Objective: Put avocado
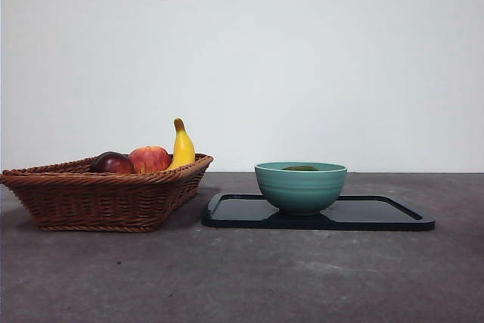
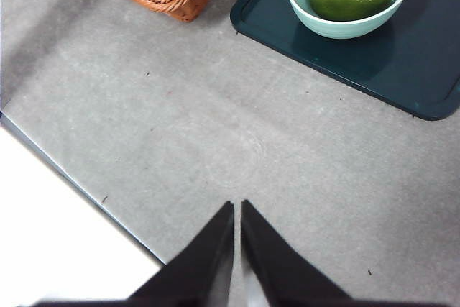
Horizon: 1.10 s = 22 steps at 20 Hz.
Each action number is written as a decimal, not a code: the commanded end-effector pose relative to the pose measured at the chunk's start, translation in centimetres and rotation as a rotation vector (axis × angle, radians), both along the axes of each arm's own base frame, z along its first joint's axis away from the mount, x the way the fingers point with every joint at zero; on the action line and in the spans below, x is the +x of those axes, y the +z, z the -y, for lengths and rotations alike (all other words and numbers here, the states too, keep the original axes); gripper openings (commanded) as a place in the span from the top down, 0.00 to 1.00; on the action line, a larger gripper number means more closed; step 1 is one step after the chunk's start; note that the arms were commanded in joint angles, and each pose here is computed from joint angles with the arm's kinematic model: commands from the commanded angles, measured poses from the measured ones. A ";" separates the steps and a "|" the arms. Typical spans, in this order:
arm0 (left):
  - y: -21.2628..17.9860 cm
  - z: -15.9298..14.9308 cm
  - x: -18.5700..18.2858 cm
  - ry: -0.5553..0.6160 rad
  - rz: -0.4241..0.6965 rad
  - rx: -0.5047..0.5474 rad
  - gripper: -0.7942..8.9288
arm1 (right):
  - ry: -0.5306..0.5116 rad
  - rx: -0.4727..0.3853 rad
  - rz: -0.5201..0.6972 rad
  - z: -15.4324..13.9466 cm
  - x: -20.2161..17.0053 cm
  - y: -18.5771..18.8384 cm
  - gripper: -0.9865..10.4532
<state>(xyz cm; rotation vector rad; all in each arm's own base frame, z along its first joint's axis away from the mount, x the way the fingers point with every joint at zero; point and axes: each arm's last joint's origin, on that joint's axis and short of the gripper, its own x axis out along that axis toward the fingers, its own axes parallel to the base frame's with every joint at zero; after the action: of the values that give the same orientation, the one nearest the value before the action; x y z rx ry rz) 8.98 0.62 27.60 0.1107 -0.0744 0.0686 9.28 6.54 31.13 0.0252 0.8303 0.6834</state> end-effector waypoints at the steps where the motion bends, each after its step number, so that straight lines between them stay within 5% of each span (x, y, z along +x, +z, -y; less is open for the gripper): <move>1: -2.6 -0.1 -0.1 0.017 -0.002 0.011 0.91 | 0.000 0.011 0.004 -0.1 0.1 0.2 0.91; 9: -9.9 -0.2 0.4 0.017 -0.096 -0.026 0.91 | 0.000 0.011 0.004 -0.1 0.1 0.2 0.91; 22: -12.7 -0.2 0.5 0.022 -0.251 -0.116 0.91 | 0.000 0.015 0.010 -0.2 0.1 0.3 0.91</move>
<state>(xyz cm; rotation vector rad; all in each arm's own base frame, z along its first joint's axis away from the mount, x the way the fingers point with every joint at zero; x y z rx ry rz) 9.44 0.79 15.65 0.0259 0.1562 0.0770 9.32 6.57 31.18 0.0266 0.8231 0.6847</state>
